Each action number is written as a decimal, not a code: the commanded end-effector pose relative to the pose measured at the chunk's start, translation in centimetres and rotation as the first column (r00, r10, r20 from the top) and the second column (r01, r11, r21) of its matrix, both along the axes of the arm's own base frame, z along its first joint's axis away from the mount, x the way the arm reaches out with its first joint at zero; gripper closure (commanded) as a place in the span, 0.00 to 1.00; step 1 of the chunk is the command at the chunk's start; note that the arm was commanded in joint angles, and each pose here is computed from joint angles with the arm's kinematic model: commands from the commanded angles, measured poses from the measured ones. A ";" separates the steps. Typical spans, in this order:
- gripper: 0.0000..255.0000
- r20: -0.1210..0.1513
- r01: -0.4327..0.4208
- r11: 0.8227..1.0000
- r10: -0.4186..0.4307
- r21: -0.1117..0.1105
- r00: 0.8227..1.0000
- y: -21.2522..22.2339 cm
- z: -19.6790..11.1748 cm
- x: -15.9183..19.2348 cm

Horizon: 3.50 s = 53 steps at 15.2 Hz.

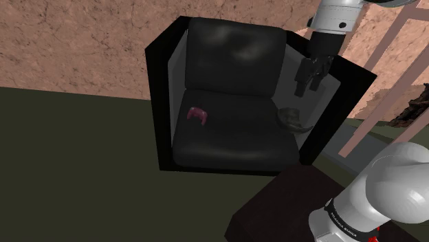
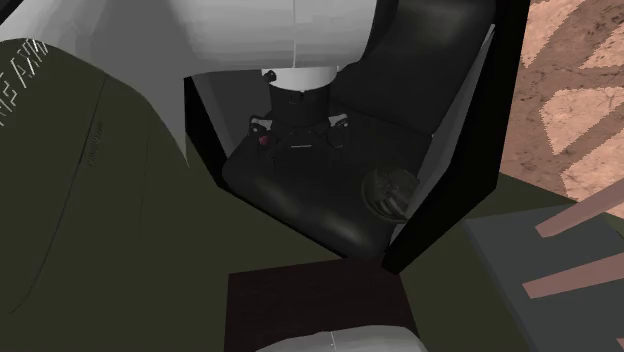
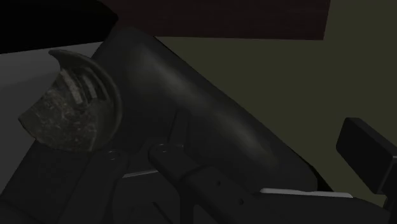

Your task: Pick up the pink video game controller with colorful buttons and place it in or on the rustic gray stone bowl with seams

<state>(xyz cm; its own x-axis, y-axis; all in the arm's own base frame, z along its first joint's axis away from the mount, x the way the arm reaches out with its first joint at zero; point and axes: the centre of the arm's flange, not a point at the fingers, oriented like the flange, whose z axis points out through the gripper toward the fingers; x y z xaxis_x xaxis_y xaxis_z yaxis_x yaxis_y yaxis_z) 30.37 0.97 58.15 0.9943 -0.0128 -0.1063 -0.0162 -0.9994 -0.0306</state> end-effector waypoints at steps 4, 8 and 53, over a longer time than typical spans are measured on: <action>0.00 0.016 -0.032 0.999 0.033 -0.006 0.999 0.7 -2.2 3.0; 0.00 0.038 -0.076 0.997 0.076 -0.015 0.996 1.8 -5.1 6.9; 1.00 0.169 -0.355 0.929 0.368 -0.100 0.914 13.2 -27.0 34.3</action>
<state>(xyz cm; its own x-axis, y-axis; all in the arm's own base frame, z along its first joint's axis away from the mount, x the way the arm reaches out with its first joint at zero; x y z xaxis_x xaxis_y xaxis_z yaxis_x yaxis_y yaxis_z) 64.64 14.20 31.12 0.9343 0.3505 0.0654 0.3463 -0.9357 0.0672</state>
